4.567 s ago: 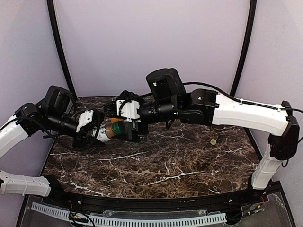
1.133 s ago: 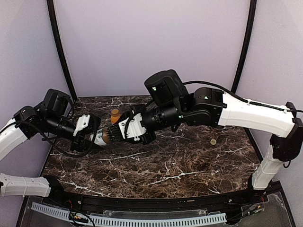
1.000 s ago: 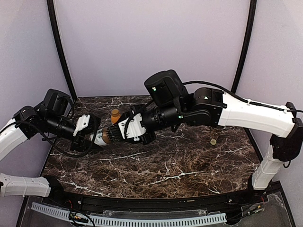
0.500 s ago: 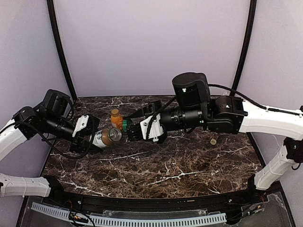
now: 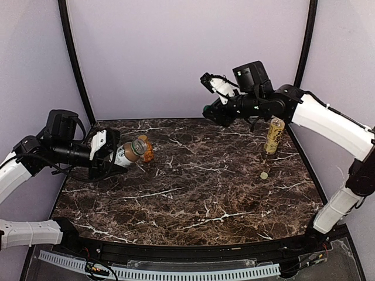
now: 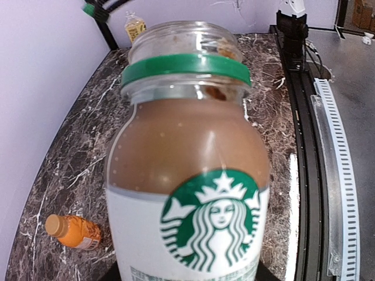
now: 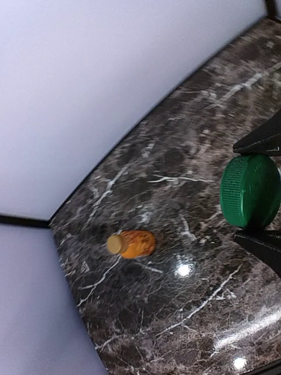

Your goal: Unscrew the bottle caps

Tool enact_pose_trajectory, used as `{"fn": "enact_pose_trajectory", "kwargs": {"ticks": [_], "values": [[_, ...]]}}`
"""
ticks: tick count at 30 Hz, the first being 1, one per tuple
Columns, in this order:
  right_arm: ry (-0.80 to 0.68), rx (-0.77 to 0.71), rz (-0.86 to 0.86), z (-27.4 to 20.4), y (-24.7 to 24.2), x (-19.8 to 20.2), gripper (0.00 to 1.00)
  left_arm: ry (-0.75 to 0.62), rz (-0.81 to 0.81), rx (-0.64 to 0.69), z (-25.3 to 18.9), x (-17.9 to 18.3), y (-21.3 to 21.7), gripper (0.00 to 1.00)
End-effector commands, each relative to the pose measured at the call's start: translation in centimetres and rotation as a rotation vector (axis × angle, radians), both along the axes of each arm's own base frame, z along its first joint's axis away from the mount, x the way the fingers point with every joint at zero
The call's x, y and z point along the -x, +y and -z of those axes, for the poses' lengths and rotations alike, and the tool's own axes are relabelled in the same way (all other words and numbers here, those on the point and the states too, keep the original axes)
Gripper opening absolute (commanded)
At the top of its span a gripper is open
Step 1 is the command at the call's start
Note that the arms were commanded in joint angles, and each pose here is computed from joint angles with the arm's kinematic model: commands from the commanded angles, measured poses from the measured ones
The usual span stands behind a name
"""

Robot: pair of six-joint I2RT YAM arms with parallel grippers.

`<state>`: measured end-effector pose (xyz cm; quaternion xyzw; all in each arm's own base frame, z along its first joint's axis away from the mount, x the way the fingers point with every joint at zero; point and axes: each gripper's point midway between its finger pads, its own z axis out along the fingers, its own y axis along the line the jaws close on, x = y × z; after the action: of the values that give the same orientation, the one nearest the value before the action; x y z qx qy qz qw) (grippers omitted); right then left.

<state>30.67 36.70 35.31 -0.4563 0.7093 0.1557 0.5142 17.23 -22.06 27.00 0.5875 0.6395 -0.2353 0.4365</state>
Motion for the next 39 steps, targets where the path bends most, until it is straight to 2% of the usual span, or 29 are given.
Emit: {"fn": "enact_pose_trajectory", "kwargs": {"ticks": [1, 4, 13, 23, 27, 28, 31, 33, 36, 37, 38, 39], "values": [[0.624, 0.194, 0.453, 15.5, -8.1, -0.2, 0.00, -0.020, -0.085, 0.047, -0.8, -1.5, 0.4, 0.09], [0.819, 0.244, 0.513, 21.5, -10.3, 1.0, 0.00, -0.005, -0.077, 0.054, -0.7, -1.2, 0.3, 0.11], [0.980, 0.442, 0.636, 31.5, -14.9, 1.3, 0.00, 0.001, -0.085, 0.059, -0.6, -1.1, 0.7, 0.12], [0.978, 0.388, 0.706, 33.7, -17.5, -0.9, 0.00, -0.007, -0.080, 0.059, -0.5, -1.0, 0.7, 0.14], [0.989, 0.404, 0.704, 34.7, -17.5, -1.0, 0.09, -0.009, -0.084, 0.059, -0.5, -1.0, 0.8, 0.14], [0.991, 0.406, 0.705, 34.9, -17.5, -1.1, 0.13, -0.011, -0.085, 0.058, -0.6, -1.1, 0.8, 0.14], [0.989, 0.399, 0.709, 34.6, -17.4, -1.3, 0.43, -0.010, -0.082, 0.061, -0.7, -1.1, 0.7, 0.14], [0.984, 0.380, 0.714, 33.7, -17.2, -1.5, 0.54, -0.010, -0.076, 0.066, -0.9, -1.0, 0.6, 0.15], [0.960, 0.332, 0.702, 30.6, -16.1, -2.4, 0.65, -0.004, -0.066, 0.073, -1.1, -0.9, 0.5, 0.15], [0.931, 0.308, 0.676, 29.1, -15.3, -2.9, 0.92, 0.000, -0.059, 0.078, -1.2, -0.8, 0.4, 0.15], [0.893, 0.283, 0.638, 27.3, -14.3, -3.2, 0.98, -0.002, -0.055, 0.084, -1.4, -0.8, 0.3, 0.15], [0.845, 0.257, 0.600, 25.4, -13.1, -3.6, 0.98, 0.002, -0.048, 0.095, -1.6, -0.7, 0.2, 0.15]]}}
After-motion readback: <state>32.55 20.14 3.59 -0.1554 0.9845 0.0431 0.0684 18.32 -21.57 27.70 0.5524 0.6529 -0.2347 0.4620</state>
